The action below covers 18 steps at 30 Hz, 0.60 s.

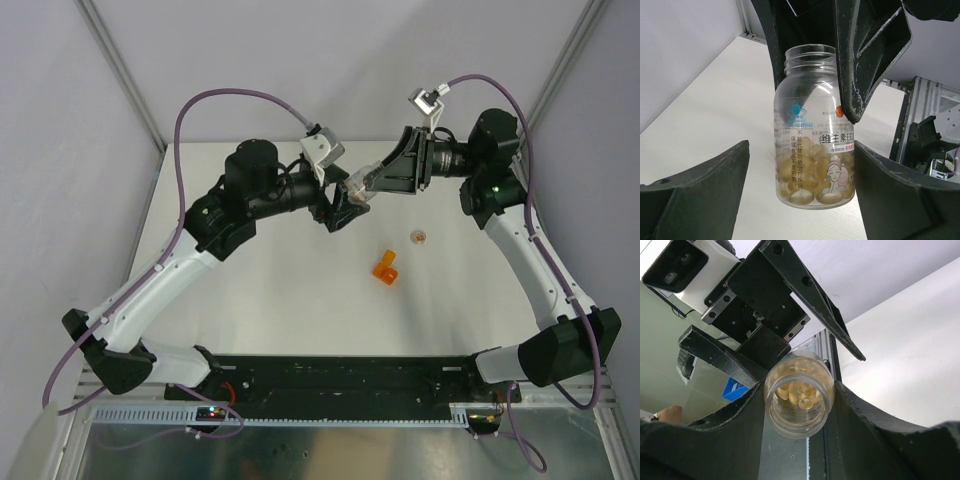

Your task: Sort the pills into containers

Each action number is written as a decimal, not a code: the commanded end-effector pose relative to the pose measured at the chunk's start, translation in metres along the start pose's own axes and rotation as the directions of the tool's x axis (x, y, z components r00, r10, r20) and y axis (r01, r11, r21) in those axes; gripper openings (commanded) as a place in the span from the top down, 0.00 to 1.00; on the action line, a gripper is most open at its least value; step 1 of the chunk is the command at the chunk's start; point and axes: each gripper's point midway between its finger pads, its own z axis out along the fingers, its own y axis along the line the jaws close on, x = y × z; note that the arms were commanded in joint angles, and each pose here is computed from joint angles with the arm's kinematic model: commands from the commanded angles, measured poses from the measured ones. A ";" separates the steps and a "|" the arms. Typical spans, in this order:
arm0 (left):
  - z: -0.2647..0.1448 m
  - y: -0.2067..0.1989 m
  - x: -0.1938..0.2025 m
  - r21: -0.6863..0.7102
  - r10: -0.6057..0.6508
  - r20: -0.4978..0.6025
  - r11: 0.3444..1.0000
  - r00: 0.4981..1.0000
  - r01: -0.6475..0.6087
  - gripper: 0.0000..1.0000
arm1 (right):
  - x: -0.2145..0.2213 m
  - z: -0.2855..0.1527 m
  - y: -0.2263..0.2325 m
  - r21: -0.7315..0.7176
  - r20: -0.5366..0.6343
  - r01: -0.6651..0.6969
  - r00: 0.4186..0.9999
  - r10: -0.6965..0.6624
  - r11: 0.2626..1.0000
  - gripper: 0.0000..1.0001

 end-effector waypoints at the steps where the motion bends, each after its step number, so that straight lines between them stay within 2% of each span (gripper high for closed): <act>1: -0.002 0.002 -0.023 -0.024 0.046 0.060 0.999 0.997 -0.044 0.19 | -0.004 -0.004 0.019 -0.029 0.010 0.055 0.998 -0.055 0.998 1.00; 10: 0.006 -0.003 -0.018 -0.009 0.046 0.046 0.999 0.998 -0.046 0.38 | -0.004 -0.005 0.021 -0.030 0.012 0.059 0.998 -0.059 0.998 1.00; 12: 0.008 -0.005 -0.016 -0.005 0.048 0.040 0.999 0.998 -0.048 0.46 | -0.003 -0.005 0.021 -0.030 0.013 0.060 0.998 -0.059 0.998 1.00; 14: 0.008 -0.005 -0.014 -0.004 0.052 0.036 0.999 0.998 -0.052 0.59 | -0.003 -0.006 0.021 -0.030 0.013 0.060 0.998 -0.060 0.998 1.00; 17: 0.007 -0.005 -0.011 -0.007 0.057 0.031 0.998 0.998 -0.057 0.91 | -0.002 -0.007 0.022 -0.027 0.013 0.070 0.997 -0.070 0.997 0.98; 18: 0.006 -0.005 -0.009 -0.009 0.059 0.027 0.998 0.998 -0.059 0.96 | -0.002 -0.008 0.022 -0.024 0.013 0.073 0.997 -0.073 0.997 0.95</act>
